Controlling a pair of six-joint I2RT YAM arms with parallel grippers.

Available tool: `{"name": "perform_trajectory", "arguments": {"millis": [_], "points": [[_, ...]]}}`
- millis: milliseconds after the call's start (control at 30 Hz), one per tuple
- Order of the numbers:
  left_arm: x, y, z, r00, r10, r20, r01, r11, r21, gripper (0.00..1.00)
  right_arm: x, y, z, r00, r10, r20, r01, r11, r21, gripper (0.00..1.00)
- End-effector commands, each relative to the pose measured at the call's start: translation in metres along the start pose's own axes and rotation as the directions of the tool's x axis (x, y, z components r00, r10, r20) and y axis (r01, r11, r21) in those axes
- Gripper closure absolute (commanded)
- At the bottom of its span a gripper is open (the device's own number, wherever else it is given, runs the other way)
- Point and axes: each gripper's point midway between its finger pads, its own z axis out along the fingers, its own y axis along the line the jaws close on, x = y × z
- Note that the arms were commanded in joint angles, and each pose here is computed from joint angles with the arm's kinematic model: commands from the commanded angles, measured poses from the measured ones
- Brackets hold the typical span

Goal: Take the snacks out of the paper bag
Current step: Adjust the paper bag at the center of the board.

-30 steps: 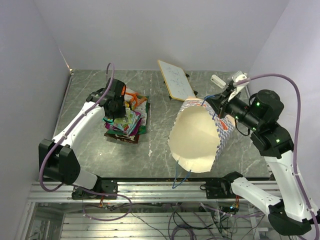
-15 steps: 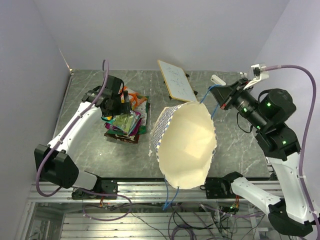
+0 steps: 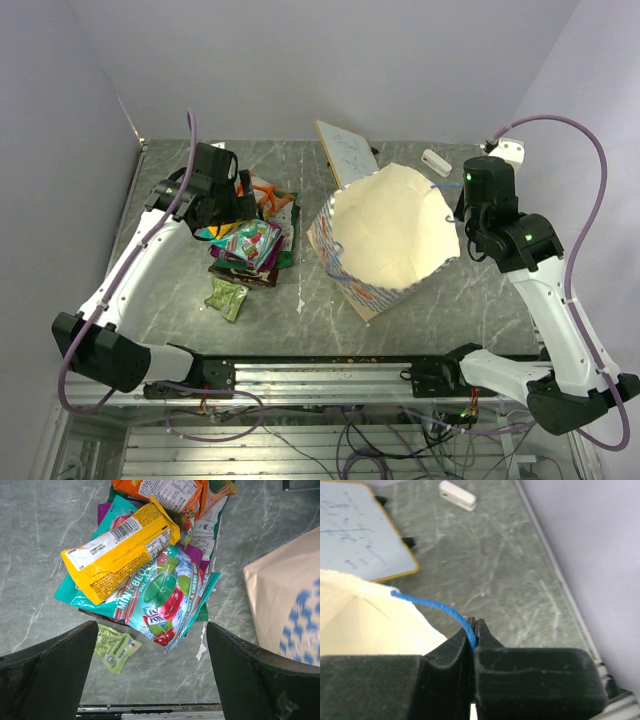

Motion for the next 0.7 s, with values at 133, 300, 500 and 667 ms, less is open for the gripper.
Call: {"name": "perform_trajectory", "arguments": {"millis": [133, 300, 500, 667], "points": [[-0.001, -0.011, -0.01, 0.999, -0.034, -0.009, 0.035, 0.997, 0.072, 0.0, -0.01, -0.061, -0.022, 0.995, -0.095, 0.028, 0.085, 0.965, 0.248, 1.0], [-0.006, -0.031, -0.012, 0.999, -0.045, -0.028, 0.049, 0.985, 0.163, 0.01, 0.003, -0.069, -0.026, 0.996, -0.087, 0.009, 0.082, 0.962, 0.261, 1.0], [-0.025, -0.059, -0.026, 0.993, -0.118, -0.008, 0.115, 0.951, 0.285, 0.02, 0.001, -0.068, -0.035, 0.994, -0.099, 0.038, 0.09, 0.976, 0.196, 1.0], [-0.041, -0.081, -0.034, 0.985, -0.17, -0.006, 0.16, 0.912, 0.377, 0.03, 0.007, -0.049, -0.034, 0.999, -0.012, 0.03, 0.01, 0.996, 0.088, 0.93]]}}
